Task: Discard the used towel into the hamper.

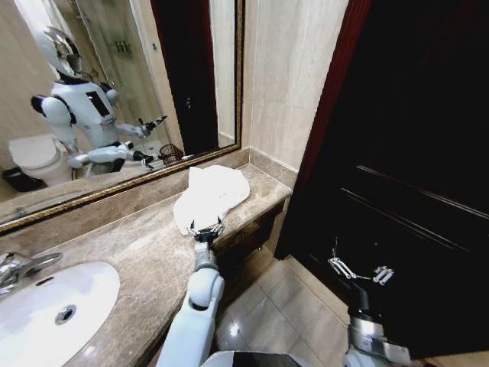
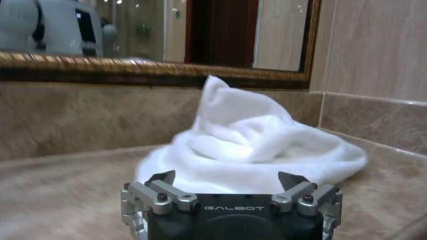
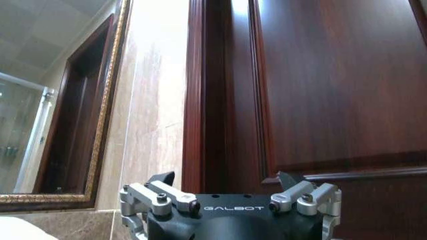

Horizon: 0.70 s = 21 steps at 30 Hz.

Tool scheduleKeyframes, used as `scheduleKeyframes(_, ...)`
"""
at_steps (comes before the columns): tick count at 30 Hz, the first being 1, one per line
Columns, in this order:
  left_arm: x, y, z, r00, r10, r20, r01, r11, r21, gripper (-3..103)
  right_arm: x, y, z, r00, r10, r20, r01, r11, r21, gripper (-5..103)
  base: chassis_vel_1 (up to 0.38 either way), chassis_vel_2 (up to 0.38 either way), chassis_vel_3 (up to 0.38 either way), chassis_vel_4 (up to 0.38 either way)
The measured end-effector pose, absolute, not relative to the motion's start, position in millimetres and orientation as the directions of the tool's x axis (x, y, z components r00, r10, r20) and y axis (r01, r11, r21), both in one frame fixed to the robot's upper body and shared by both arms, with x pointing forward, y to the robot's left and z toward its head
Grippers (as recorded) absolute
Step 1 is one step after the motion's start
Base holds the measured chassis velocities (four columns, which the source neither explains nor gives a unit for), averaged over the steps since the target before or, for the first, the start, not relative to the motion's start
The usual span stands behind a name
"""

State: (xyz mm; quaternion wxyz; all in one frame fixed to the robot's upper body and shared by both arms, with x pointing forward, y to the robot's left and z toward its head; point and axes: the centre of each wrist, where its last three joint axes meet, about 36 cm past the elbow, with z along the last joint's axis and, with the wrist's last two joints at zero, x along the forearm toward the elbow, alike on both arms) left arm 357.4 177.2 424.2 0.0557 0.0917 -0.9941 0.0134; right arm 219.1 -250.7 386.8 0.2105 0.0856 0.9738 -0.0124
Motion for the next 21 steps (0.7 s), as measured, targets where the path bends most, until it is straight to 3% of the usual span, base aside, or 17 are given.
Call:
scheduleKeyframes(9,346,212,449,-0.983,-0.156,0.1,-0.155,0.988,0.024,100,221,-246,378,-0.898,0.169,-0.406,0.174,0.984,0.027,100,0.0,0.0,0.0,0.0)
scheduleKeyframes(21,375,233,478,-0.973,-0.053,0.223,-0.065,0.997,-0.049,100,221,-245,373,-0.901,0.168,-0.399,0.175,0.984,0.02,100,0.0,0.0,0.0,0.0)
